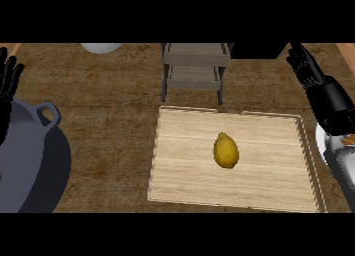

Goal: Pick the lemon from the tray and place it in the tiered basket

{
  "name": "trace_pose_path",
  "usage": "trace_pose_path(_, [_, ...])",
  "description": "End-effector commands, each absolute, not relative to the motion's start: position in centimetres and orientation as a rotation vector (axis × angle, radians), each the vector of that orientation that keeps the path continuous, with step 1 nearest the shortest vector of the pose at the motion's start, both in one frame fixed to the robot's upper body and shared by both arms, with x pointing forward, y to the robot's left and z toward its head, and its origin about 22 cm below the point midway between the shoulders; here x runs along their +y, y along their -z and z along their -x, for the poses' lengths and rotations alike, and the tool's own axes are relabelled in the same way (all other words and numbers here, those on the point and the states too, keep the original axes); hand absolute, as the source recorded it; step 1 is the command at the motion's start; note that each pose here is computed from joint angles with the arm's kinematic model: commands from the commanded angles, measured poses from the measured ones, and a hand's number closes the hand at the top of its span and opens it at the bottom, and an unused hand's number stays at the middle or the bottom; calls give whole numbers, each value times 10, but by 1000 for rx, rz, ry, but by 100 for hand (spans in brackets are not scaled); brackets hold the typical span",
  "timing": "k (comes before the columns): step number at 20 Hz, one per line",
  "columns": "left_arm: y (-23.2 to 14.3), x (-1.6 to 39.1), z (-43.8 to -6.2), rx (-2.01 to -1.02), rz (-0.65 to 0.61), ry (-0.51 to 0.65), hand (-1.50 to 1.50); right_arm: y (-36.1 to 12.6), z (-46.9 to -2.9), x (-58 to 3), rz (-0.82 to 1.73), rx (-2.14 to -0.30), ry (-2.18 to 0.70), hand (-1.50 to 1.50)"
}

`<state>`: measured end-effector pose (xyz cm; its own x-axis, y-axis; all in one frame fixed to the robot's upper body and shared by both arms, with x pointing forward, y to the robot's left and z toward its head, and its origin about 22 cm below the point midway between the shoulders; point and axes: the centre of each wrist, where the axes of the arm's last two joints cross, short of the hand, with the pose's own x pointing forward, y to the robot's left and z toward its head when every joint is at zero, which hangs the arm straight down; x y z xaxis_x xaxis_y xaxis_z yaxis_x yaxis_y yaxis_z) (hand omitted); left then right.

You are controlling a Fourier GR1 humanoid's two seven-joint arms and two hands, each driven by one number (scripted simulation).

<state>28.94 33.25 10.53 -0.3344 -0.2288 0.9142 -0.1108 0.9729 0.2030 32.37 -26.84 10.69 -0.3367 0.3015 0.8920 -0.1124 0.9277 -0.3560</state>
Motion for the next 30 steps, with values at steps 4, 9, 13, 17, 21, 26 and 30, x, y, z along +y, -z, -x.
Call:
trace_pose_path(4, [-56,316,-268,-1619,-195,107,0,-100,-301,-188,-155,-2043,-166,150])
trace_pose_path(9, [-24,312,-254,-1465,-121,66,0,-16,-280,-213,275,-1587,300,-150])
trace_pose_path(13, [-19,303,-252,-1421,-77,79,0,-19,-253,-168,378,-1691,345,-150])
trace_pose_path(17, [-30,300,-256,-1413,-76,73,0,-28,-238,-156,497,-1736,183,-150])
trace_pose_path(21, [-33,303,-259,-1416,-91,87,0,-35,-244,-212,719,-1594,-136,-150])
trace_pose_path(26, [-34,294,-259,-1426,-80,103,0,-33,-224,-216,675,-1315,-561,-150])
trace_pose_path(30, [-39,294,-262,-1421,-75,93,0,-70,-216,-195,584,-1179,-735,-150])
